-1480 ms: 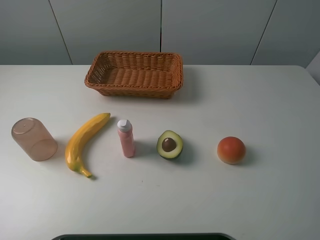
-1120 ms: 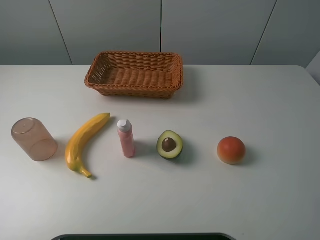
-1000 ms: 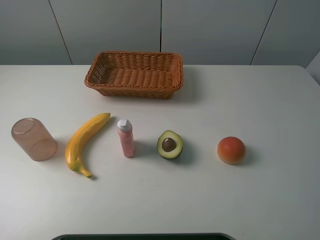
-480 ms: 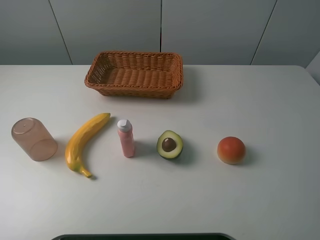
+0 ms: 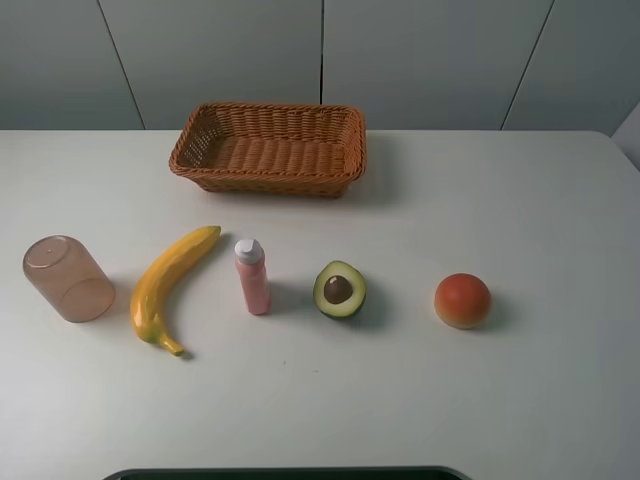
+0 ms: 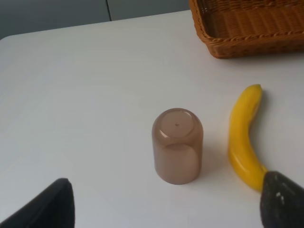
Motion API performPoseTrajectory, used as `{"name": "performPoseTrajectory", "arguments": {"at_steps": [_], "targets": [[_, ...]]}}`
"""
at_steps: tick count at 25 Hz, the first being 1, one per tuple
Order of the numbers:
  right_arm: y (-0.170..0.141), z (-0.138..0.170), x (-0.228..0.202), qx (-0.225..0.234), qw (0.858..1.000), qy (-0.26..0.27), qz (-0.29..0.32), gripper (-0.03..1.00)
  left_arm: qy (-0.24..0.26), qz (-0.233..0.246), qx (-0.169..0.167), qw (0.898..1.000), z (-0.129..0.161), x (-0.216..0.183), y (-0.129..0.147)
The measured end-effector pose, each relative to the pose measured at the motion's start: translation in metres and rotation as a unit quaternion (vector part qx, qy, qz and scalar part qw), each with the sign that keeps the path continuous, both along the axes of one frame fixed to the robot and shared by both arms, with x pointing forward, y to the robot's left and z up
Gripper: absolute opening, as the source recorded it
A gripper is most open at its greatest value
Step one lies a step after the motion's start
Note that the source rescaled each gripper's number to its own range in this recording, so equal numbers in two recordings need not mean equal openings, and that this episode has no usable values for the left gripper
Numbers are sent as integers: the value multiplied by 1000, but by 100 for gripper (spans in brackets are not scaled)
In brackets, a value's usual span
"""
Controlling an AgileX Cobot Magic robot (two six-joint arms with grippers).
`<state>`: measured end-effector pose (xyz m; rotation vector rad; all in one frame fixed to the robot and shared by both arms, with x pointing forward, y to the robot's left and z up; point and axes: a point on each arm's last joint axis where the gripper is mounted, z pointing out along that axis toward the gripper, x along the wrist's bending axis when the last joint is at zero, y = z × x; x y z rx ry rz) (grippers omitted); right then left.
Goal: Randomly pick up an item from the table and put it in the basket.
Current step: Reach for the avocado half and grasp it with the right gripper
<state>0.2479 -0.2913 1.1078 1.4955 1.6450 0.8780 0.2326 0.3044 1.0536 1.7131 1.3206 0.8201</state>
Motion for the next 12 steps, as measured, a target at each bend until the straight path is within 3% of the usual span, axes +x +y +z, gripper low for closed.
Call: {"name": "performPoseTrajectory", "arguments": {"at_steps": [7, 12], "targets": [[-3, 75, 75, -27, 998, 47, 43, 100, 0, 0, 0, 1000, 0, 0, 0], [-1, 105, 148, -20, 991, 79, 104, 100, 1, 2, -3, 1000, 0, 0, 0]]}}
